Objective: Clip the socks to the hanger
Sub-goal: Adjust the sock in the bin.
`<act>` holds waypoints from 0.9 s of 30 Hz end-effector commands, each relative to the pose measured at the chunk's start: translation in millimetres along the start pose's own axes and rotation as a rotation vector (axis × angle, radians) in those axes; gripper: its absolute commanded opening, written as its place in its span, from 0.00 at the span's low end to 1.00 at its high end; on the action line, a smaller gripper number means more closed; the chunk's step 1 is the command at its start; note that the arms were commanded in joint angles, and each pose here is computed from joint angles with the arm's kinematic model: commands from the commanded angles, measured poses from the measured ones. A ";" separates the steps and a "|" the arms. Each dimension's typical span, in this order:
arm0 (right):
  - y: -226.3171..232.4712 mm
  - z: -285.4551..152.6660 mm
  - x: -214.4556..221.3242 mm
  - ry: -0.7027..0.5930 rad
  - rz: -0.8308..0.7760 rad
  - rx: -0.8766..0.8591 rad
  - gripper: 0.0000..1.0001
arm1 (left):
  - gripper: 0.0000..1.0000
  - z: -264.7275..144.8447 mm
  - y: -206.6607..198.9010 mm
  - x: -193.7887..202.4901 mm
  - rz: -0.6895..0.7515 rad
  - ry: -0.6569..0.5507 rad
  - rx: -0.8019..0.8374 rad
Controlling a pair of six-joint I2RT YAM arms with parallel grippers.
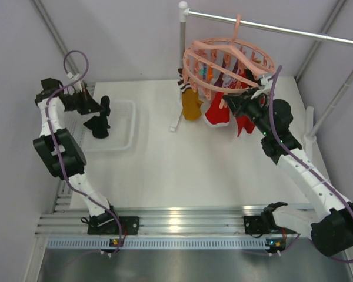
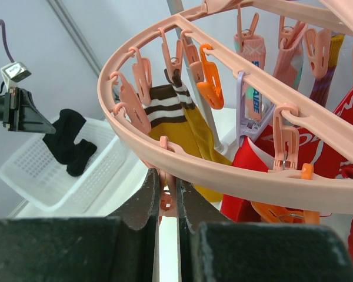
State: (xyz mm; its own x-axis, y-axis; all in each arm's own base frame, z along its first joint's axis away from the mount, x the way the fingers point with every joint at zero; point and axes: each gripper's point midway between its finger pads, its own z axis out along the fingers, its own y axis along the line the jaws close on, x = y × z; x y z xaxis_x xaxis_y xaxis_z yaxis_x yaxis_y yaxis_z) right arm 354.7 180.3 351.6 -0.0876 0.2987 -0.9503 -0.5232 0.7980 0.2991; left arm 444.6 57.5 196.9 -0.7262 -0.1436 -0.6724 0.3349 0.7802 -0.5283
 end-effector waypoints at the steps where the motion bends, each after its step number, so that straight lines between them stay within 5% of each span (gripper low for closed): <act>1: 3.0 2.6 -27.0 -0.069 -0.024 -0.016 0.00 | 0.00 8.9 -12.8 -5.8 -0.037 -0.033 0.143; 9: 0.9 2.3 -26.8 -0.066 -0.028 -0.010 0.00 | 0.01 28.4 20.7 18.2 -0.124 0.043 0.077; 13: 0.7 2.9 -24.0 -0.058 -0.026 -0.011 0.00 | 0.09 41.2 21.8 29.5 -0.102 0.089 0.063; 19: 0.1 4.3 -25.6 -0.059 -0.030 -0.009 0.00 | 0.04 42.9 50.6 38.8 -0.180 0.093 0.012; 26: -1.1 3.8 -25.0 -0.055 -0.033 -0.005 0.00 | 0.14 30.0 106.0 48.0 -0.213 0.103 -0.137; 27: -1.9 4.1 -24.6 -0.054 -0.033 -0.003 0.00 | 0.21 28.5 112.3 46.8 -0.204 0.105 -0.158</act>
State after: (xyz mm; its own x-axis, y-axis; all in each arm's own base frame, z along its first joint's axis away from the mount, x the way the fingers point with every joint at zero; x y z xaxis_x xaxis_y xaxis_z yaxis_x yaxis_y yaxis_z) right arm 357.9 180.0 346.5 -0.0971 0.2898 -0.9522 -0.5188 0.8017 0.2969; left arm 453.3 92.3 81.2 -0.8608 -0.2568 -0.4395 0.0954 0.7667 -0.6348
